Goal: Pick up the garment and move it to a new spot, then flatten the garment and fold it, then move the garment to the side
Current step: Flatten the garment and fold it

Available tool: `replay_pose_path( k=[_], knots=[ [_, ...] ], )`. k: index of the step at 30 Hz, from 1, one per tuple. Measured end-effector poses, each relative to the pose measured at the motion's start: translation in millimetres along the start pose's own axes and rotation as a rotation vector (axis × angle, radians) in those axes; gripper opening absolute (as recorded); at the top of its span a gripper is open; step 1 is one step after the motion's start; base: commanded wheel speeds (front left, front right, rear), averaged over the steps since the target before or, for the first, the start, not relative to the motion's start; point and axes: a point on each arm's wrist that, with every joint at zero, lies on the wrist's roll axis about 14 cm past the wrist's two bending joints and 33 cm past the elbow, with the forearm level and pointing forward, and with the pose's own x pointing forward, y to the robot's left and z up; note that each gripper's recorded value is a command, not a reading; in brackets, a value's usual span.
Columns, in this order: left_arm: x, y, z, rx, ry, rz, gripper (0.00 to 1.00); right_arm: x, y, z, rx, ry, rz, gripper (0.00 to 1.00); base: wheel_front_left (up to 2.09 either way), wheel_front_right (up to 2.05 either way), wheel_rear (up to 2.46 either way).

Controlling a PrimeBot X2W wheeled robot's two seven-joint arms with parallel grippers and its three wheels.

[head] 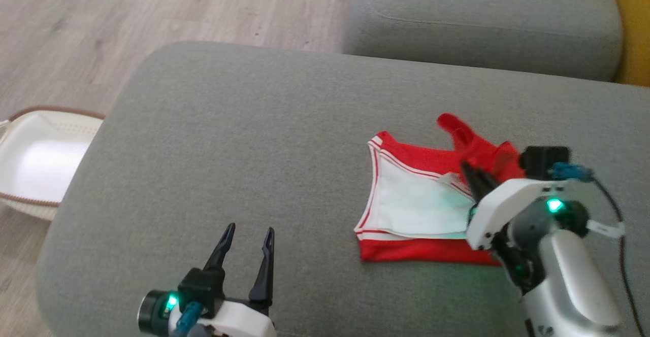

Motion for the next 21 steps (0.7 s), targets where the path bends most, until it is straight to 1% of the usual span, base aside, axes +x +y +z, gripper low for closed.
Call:
replay_pose_path(
  k=[3, 6, 10, 14, 15, 16, 21],
  knots=[
    [-4, 4, -1, -0.001, 0.002, 0.015, 1.0, 10, 19, -12, -0.004, 0.036, 0.057, 0.0, 0.0, 0.0, 0.0],
    [-6, 3, -2, -0.002, 0.006, 0.019, 1.0, 21, 33, -12, -0.014, 0.041, 0.096, 0.0, 0.0, 0.0, 0.0],
    [-9, 6, -4, -0.002, 0.012, 0.03, 1.0, 35, 43, -10, -0.027, 0.044, 0.124, 0.0, 0.0, 0.0, 0.0],
    [-11, 7, -6, -0.01, 0.021, 0.04, 1.0, 44, 53, -18, -0.021, 0.076, 0.15, 0.0, 0.0, 0.0, 0.0],
    [-11, 7, -7, -0.009, 0.023, 0.038, 1.0, 46, 58, -24, -0.016, 0.095, 0.164, 0.11, 0.0, 0.0, 0.0],
    [-11, 6, -7, -0.009, 0.022, 0.037, 1.0, 46, 60, -25, -0.007, 0.097, 0.171, 1.0, 0.0, 0.0, 0.0],
    [-10, 5, -8, -0.008, 0.026, 0.031, 1.0, 44, 71, -24, 0.044, 0.07, 0.209, 1.0, 0.0, 0.0, 0.0]
  ],
)
